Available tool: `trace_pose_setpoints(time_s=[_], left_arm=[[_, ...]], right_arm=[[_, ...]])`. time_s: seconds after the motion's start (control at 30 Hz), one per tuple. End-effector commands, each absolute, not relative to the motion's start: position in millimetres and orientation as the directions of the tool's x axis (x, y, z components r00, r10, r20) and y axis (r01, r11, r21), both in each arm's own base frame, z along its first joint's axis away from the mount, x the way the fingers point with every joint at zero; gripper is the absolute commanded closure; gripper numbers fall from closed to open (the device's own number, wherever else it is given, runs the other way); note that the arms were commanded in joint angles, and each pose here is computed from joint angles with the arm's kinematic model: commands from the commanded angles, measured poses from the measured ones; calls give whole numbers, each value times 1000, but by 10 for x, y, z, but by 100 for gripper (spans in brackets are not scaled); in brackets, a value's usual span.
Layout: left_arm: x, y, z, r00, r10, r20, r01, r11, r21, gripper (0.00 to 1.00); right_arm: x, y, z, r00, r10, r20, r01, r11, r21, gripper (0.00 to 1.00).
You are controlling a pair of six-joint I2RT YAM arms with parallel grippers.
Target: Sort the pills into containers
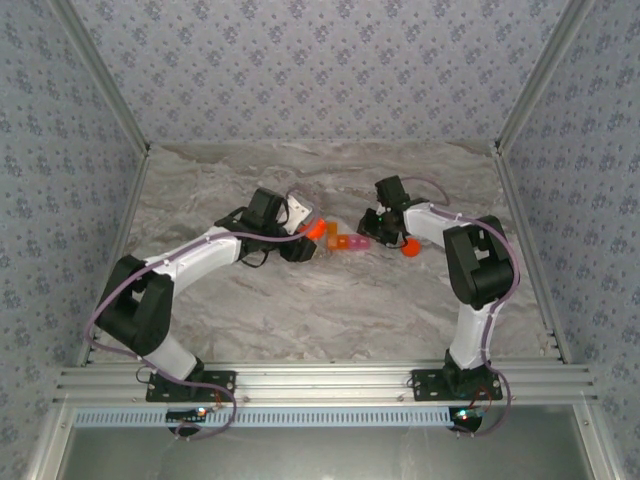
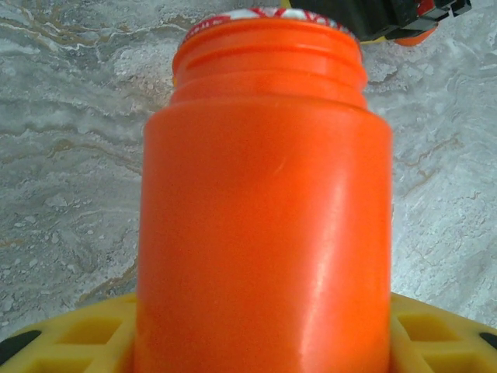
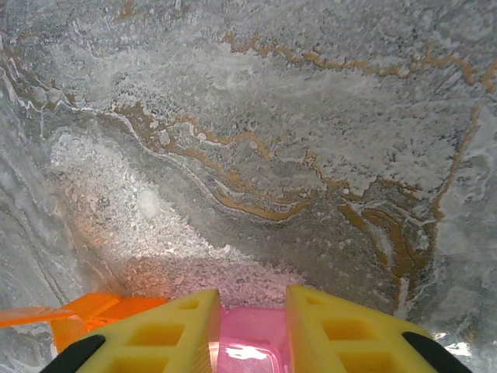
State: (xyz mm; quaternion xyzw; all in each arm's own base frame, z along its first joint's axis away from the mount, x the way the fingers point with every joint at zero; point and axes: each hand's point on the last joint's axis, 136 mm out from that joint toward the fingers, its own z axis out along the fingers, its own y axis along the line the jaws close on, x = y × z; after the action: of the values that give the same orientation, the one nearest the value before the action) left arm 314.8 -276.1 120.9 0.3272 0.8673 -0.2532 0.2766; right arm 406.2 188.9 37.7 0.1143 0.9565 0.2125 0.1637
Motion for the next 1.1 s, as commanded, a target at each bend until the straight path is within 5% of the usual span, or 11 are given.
trace_pose_setpoints(time_s=[0.0, 0.2, 1.07], left_arm=[[3113, -2839, 1158, -623, 440, -647, 731, 623, -281, 100], [3079, -2859, 1147, -617, 453, -643, 743, 605, -286, 100], [3046, -2985, 840, -640, 503, -581, 748, 580, -322, 100]], right_arm=[[4080, 1905, 486, -914, 305, -267, 156, 873, 463, 68], [4155, 1733, 686, -891, 337, -305, 166, 866, 472, 54], [3927, 1773, 642, -910, 246, -334, 64, 878, 474, 66]])
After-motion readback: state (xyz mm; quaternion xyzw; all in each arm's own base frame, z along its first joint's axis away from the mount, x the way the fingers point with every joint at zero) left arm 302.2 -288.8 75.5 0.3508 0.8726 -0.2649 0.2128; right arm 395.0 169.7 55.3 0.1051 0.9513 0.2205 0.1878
